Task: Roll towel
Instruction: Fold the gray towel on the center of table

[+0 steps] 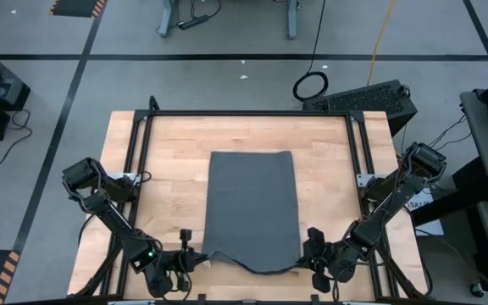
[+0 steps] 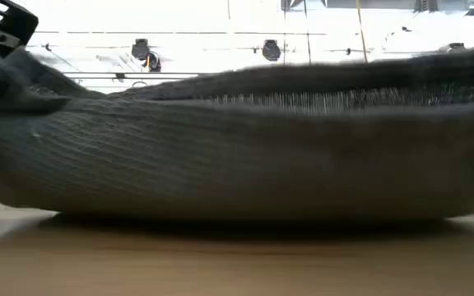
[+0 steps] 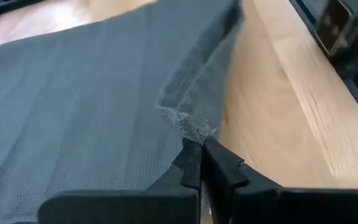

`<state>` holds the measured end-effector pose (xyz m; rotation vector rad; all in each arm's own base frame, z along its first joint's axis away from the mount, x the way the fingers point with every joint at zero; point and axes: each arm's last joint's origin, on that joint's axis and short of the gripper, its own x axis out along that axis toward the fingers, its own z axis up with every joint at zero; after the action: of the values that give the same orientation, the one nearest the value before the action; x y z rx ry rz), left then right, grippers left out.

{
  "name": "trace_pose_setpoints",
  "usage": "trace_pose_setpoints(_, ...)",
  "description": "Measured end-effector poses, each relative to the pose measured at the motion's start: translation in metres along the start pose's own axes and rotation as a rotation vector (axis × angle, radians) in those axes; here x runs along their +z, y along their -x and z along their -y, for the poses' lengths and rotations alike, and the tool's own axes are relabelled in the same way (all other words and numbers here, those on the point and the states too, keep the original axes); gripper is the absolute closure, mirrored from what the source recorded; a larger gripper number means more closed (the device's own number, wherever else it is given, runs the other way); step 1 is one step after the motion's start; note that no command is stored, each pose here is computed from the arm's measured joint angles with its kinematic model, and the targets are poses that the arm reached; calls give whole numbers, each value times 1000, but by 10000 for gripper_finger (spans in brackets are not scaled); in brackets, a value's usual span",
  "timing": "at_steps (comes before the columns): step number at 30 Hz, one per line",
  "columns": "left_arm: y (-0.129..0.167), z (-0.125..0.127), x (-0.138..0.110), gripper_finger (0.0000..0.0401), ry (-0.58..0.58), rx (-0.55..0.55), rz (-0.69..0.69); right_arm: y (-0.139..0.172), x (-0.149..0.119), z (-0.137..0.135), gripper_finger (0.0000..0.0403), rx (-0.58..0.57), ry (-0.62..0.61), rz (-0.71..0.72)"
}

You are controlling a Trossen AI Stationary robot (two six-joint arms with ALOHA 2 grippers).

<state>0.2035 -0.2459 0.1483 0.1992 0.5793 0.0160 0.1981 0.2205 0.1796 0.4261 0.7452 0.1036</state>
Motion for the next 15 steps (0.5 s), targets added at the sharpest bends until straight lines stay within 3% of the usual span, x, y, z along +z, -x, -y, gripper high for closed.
trace_pose_setpoints(8,2,-8,-9,393,6,145,-19,1,1,8,401,-167,125,117)
trace_pose_setpoints(15,-1,-24,-20,393,99,246,-110,0,-1,30,401,-361,57,88)
